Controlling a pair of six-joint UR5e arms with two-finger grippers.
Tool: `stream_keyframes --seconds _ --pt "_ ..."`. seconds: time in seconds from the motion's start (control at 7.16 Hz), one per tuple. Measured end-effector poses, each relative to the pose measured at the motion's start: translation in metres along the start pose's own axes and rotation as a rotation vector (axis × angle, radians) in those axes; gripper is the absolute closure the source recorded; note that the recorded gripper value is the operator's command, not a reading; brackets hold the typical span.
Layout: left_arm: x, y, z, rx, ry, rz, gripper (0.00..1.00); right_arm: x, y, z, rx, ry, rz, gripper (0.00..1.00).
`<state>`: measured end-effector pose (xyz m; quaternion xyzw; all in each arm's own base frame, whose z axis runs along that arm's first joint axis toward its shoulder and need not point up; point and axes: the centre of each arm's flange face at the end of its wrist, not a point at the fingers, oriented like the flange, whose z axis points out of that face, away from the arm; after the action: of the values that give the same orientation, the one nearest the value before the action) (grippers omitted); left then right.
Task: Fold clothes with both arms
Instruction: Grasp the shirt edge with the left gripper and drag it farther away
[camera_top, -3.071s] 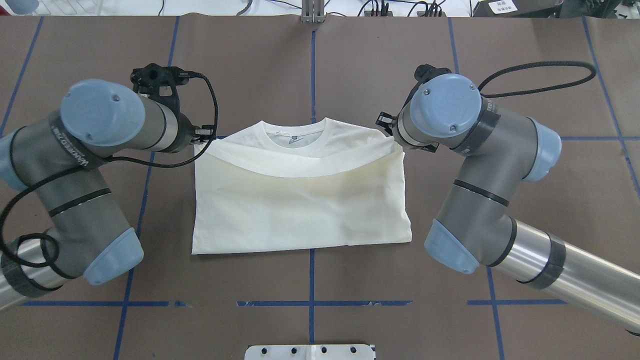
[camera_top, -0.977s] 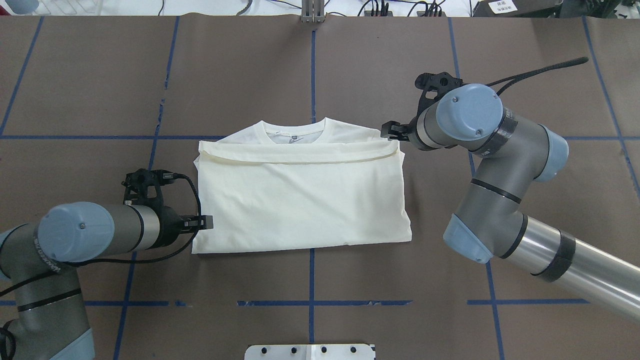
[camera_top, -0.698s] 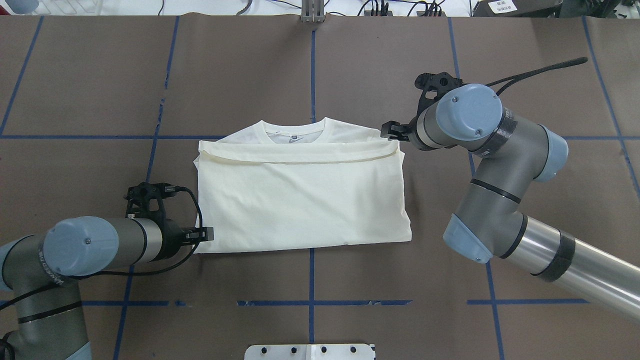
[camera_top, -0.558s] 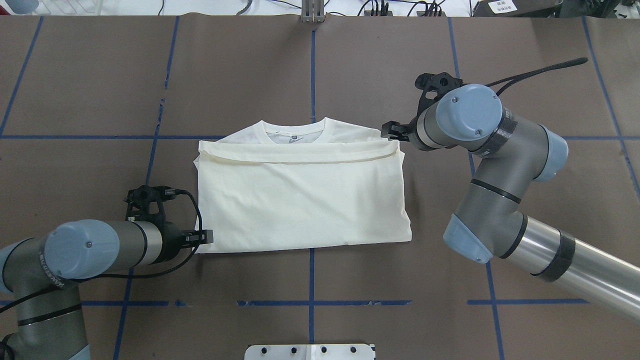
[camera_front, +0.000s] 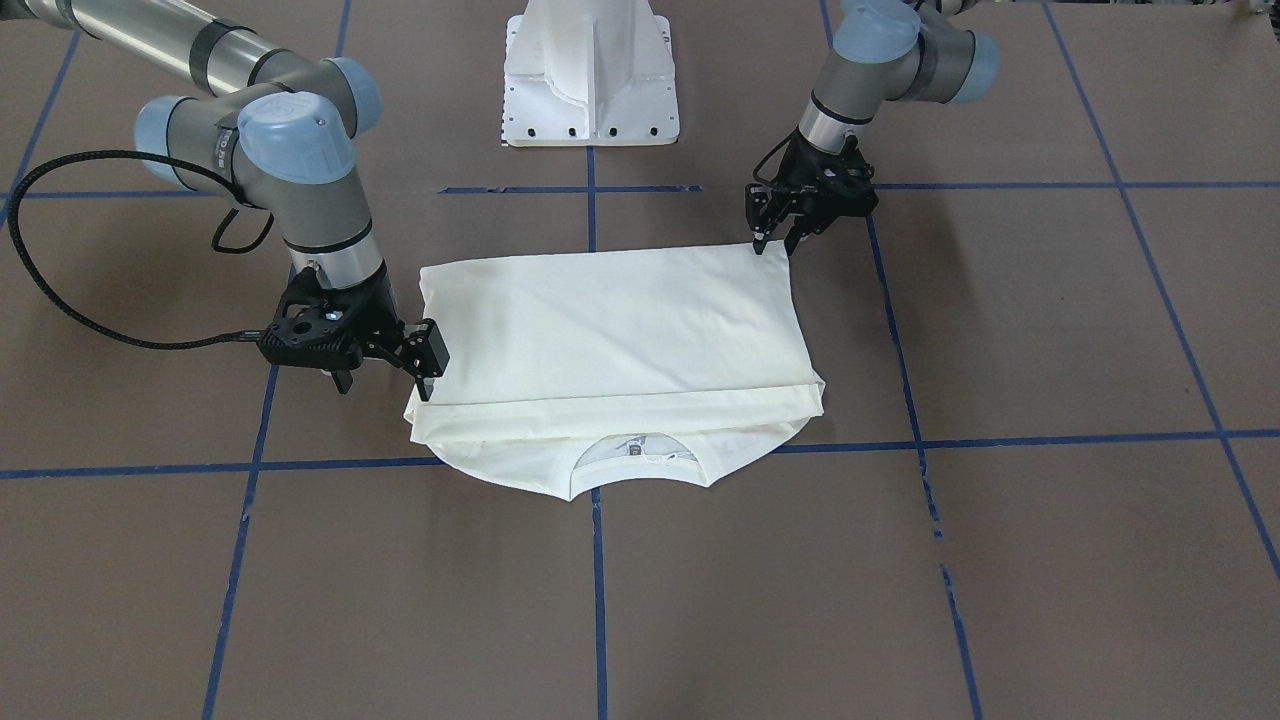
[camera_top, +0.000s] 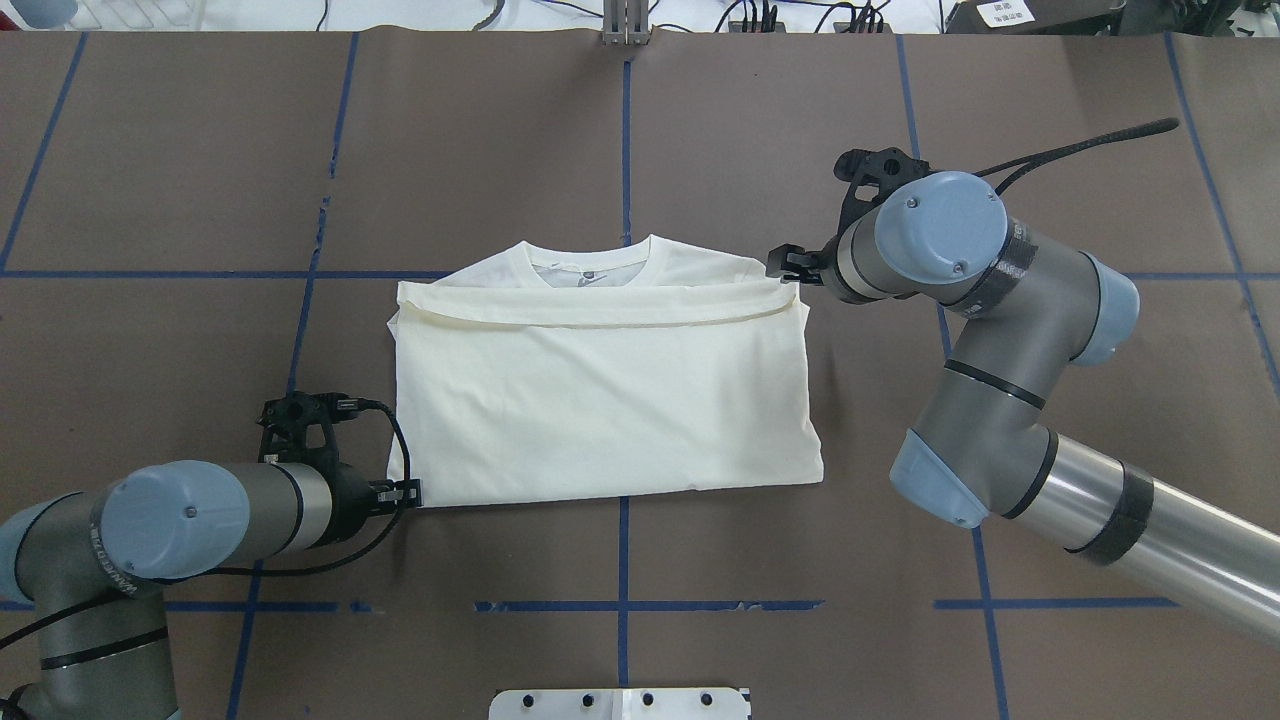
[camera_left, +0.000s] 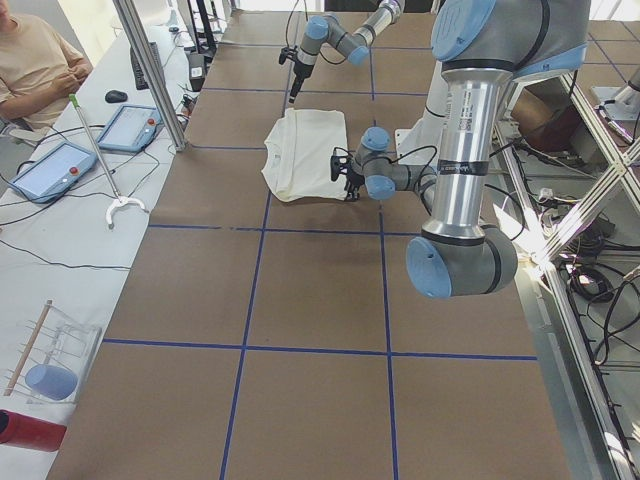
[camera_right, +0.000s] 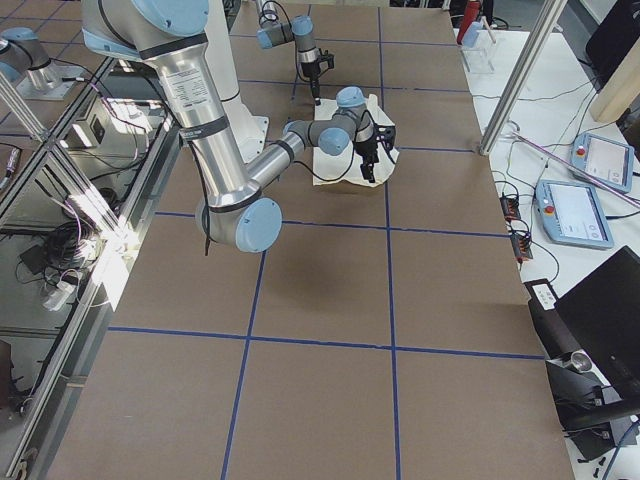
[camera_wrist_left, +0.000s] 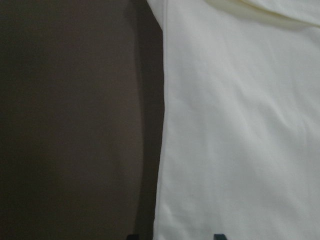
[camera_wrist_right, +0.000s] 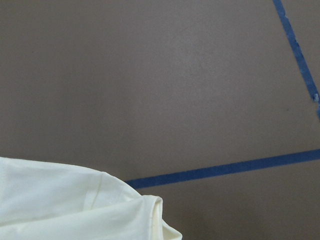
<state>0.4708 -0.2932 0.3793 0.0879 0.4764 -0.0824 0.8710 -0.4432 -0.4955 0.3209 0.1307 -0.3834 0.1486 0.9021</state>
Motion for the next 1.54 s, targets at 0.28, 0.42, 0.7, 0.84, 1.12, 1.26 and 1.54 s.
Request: stream_keyframes --seconds 0.28,0.42,0.7,0.84,1.12,1.26,1.54 --pt "-0.001 0.002 0.001 -0.001 -0.003 -0.002 1.0 0.001 0.0 0.0 0.0 0.002 0.003 0.0" --pt "-0.001 0.001 0.0 0.003 -0.003 -0.002 1.0 0.001 0.001 0.001 -0.001 0.002 0.005 0.0" --pt "-0.006 -0.007 -0.004 0.019 -0.01 0.029 1.0 0.002 0.001 0.002 -0.002 0.005 0.005 0.0" --pt "-0.014 -0.024 -0.006 0.044 -0.024 0.073 1.0 0.002 0.001 0.003 -0.003 0.006 0.005 0.0" --pt "-0.047 -0.09 0.002 0.13 -0.103 0.155 1.0 0.001 0.002 0.004 -0.004 0.007 0.004 0.0" --pt "-0.059 -0.135 0.01 0.178 -0.15 0.194 1.0 0.001 0.002 0.004 -0.004 0.007 0.004 0.0" --pt "-0.048 -0.244 0.039 0.262 -0.228 0.214 1.0 0.0 0.002 0.004 -0.004 0.006 0.005 0.0"
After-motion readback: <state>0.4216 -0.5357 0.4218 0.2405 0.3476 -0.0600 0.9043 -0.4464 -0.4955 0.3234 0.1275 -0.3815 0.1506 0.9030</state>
